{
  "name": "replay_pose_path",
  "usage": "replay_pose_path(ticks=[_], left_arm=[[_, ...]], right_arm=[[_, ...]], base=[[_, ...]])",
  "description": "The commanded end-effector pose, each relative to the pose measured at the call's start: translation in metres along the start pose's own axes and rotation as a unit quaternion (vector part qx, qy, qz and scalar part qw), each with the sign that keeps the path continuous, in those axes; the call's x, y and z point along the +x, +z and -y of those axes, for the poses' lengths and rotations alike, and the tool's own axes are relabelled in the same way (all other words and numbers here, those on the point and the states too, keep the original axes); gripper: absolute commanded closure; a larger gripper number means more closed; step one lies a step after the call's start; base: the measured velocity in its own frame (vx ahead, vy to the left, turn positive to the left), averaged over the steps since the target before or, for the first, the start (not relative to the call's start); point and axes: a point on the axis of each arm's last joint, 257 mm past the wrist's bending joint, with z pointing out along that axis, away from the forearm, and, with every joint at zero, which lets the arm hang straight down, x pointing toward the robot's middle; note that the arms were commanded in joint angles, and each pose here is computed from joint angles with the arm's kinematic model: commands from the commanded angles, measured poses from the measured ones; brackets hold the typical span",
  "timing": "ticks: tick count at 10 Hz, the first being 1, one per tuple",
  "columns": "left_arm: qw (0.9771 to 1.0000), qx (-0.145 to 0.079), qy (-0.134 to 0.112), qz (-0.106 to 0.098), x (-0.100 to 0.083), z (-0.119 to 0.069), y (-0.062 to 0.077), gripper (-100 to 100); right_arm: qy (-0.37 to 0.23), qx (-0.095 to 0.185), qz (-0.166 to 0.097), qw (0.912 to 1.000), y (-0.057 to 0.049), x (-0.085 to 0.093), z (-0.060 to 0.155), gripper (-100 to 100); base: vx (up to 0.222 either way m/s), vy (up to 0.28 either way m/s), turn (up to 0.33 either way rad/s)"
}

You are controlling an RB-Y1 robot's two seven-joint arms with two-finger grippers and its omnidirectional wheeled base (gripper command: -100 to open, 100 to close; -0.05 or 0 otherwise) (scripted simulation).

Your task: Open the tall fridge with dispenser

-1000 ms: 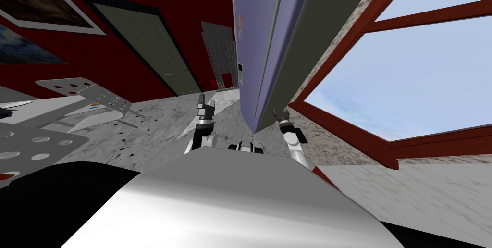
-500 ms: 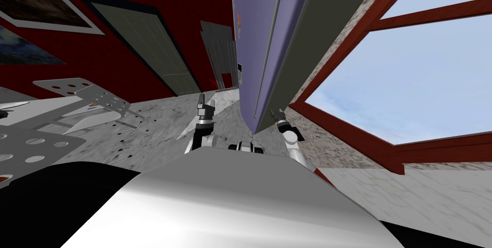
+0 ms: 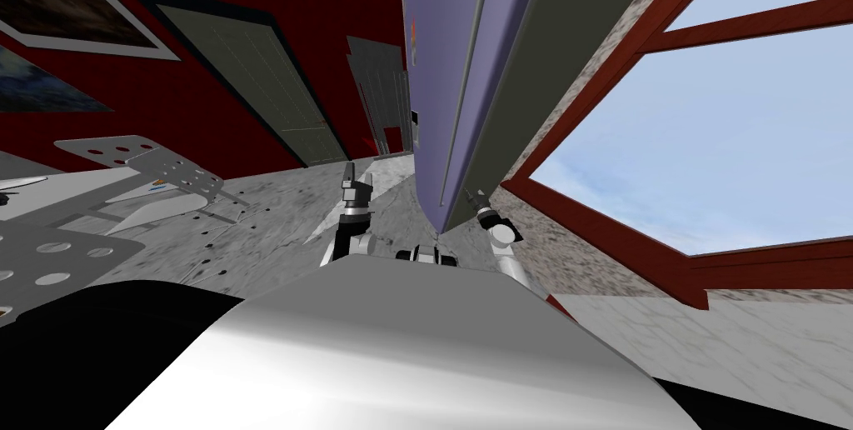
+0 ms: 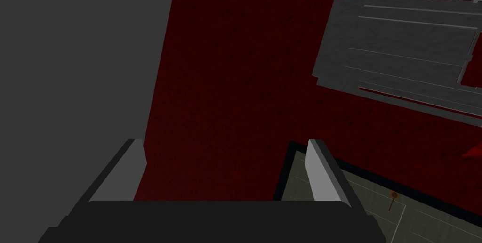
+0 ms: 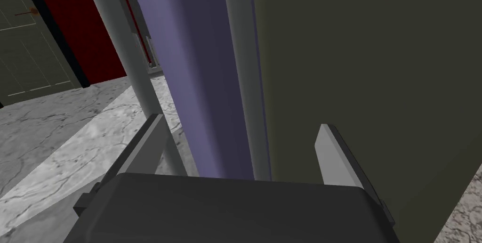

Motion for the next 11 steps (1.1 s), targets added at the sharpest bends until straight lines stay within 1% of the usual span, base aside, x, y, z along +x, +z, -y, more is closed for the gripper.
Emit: replay_pose_path(ticks=[1,2,3,4,5,7,8,9,10,11], left_arm=[[1.0000,0.000,0.000,0.000,0.000,0.000,0.000,0],[1.0000,0.000,0.000,0.000,0.000,0.000,0.000,0],[1.0000,0.000,0.000,0.000,0.000,0.000,0.000,0],[1.0000,0.000,0.000,0.000,0.000,0.000,0.000,0],[1.0000,0.000,0.000,0.000,0.000,0.000,0.000,0],[1.0000,0.000,0.000,0.000,0.000,0.000,0.000,0],[1.0000,0.000,0.000,0.000,0.000,0.000,0.000,0],[1.0000,0.000,0.000,0.000,0.000,0.000,0.000,0],[1.0000,0.000,0.000,0.000,0.000,0.000,0.000,0],[1.0000,0.000,0.000,0.000,0.000,0.000,0.000,0]], right_arm=[[0.052,0.018,0.010,0.9984,0.005,-0.008,0.010,-100],[0.056,0.019,0.009,0.9982,0.005,-0.008,0.010,-100],[0.090,0.033,0.018,0.9952,0.009,-0.015,0.018,-100],[0.100,0.035,0.016,0.9943,0.009,-0.014,0.019,-100],[0.133,0.049,0.025,0.9896,0.013,-0.020,0.027,-100],[0.142,0.050,0.023,0.9883,0.013,-0.019,0.028,-100],[0.177,0.064,0.030,0.9817,0.016,-0.024,0.037,-100],[0.183,0.065,0.028,0.9805,0.016,-0.022,0.037,-100],[0.211,0.078,0.036,0.9736,0.019,-0.027,0.046,-100],[0.222,0.080,0.033,0.9711,0.019,-0.025,0.047,-100]], base=[[0.040,-0.020,0.006],[0.021,-0.008,-0.001],[0.033,-0.003,0.003],[0.037,-0.007,0.005],[0.056,-0.019,0.004],[0.027,-0.013,0.003],[0.025,-0.014,0.002],[0.029,-0.013,0.005],[0.032,-0.013,0.004],[0.031,-0.012,0.005]])
